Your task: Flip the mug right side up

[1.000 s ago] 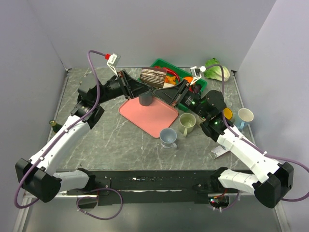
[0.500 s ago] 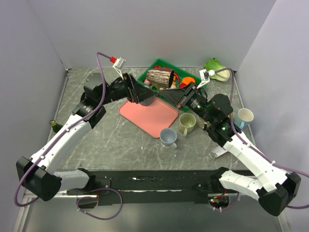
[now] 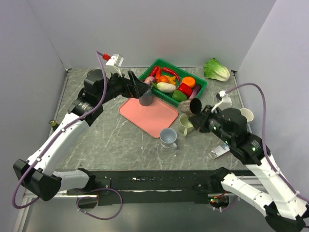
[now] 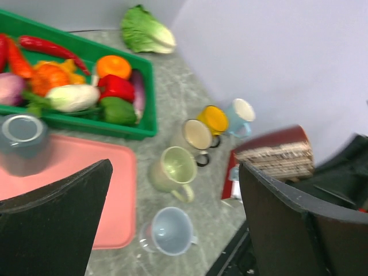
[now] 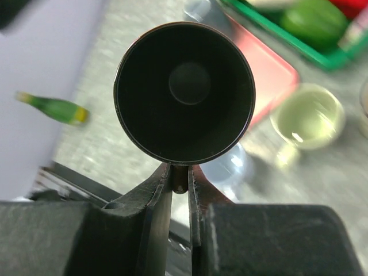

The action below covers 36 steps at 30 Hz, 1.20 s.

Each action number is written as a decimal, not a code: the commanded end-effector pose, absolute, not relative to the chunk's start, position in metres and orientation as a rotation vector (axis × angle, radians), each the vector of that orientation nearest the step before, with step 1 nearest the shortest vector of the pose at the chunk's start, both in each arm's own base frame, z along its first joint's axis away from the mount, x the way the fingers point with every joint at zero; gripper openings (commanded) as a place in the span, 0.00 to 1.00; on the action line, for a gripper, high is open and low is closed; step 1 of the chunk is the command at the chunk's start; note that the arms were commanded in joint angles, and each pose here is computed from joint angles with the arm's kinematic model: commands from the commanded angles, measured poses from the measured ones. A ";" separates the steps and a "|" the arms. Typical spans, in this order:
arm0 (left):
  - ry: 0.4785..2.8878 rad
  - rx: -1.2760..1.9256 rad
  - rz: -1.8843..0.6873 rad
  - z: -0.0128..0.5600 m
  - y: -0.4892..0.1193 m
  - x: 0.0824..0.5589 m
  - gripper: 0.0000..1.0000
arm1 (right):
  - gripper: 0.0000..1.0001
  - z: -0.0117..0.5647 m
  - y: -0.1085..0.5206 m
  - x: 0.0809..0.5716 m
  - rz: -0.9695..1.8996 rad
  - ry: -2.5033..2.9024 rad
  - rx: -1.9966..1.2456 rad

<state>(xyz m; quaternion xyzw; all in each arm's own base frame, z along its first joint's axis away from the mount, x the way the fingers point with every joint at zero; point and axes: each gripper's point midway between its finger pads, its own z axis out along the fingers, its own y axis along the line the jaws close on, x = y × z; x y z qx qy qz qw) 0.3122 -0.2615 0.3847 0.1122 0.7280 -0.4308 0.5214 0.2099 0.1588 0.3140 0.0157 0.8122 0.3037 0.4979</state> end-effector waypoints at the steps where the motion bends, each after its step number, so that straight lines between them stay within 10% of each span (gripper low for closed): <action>1: 1.720 0.238 -0.905 0.394 -0.250 0.330 0.96 | 0.00 0.282 0.128 0.186 0.604 2.064 0.048; 36: 1.864 0.134 -0.847 0.346 -0.241 0.336 0.96 | 0.00 0.116 0.153 0.177 0.344 2.490 0.053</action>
